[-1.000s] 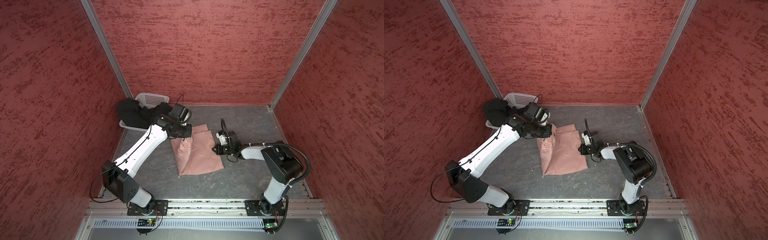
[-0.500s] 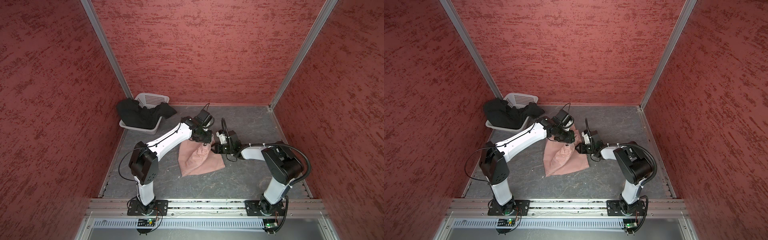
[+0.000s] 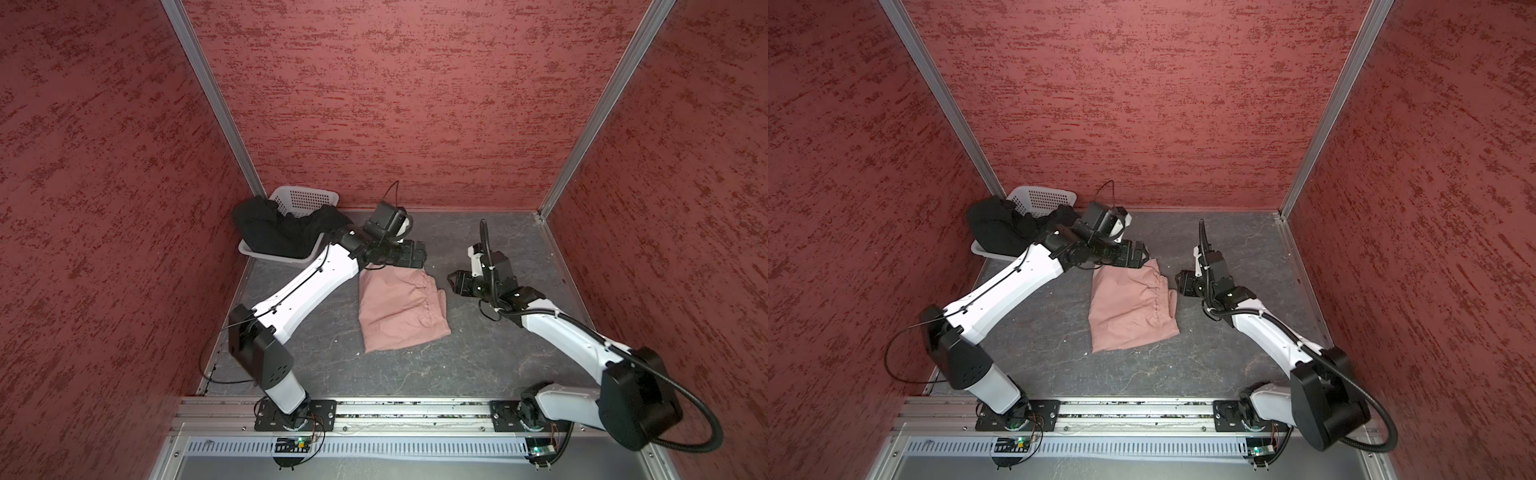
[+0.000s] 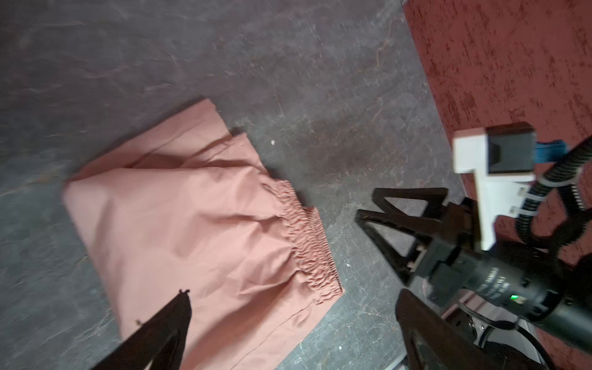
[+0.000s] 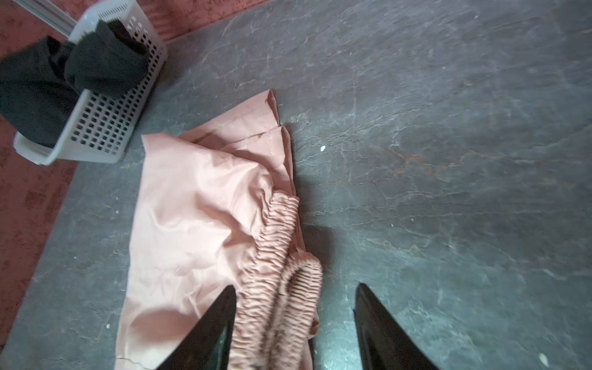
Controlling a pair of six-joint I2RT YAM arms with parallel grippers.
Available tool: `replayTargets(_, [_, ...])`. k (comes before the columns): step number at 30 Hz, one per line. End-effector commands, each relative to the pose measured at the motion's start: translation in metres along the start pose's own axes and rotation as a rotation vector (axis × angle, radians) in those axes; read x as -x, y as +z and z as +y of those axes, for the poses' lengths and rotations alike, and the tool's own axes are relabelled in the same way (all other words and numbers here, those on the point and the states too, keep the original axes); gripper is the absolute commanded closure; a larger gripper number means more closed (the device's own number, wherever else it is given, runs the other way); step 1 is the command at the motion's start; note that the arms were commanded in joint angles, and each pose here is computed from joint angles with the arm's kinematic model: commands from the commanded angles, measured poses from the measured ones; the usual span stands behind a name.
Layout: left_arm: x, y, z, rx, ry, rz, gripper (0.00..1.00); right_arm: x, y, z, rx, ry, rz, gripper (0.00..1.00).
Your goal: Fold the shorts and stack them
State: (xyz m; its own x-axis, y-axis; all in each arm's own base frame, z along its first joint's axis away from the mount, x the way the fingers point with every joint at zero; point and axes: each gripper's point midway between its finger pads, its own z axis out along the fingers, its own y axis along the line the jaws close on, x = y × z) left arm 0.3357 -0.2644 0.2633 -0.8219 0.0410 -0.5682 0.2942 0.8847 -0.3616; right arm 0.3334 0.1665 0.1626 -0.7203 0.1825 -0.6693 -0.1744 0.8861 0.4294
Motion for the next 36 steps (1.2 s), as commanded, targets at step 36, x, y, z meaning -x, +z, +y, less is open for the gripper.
replayTargets(36, [-0.085, 0.058, 0.099, -0.019, -0.189, -0.003, 0.01, -0.092, -0.014, 0.06, 0.205, 0.014, 0.27, 0.75])
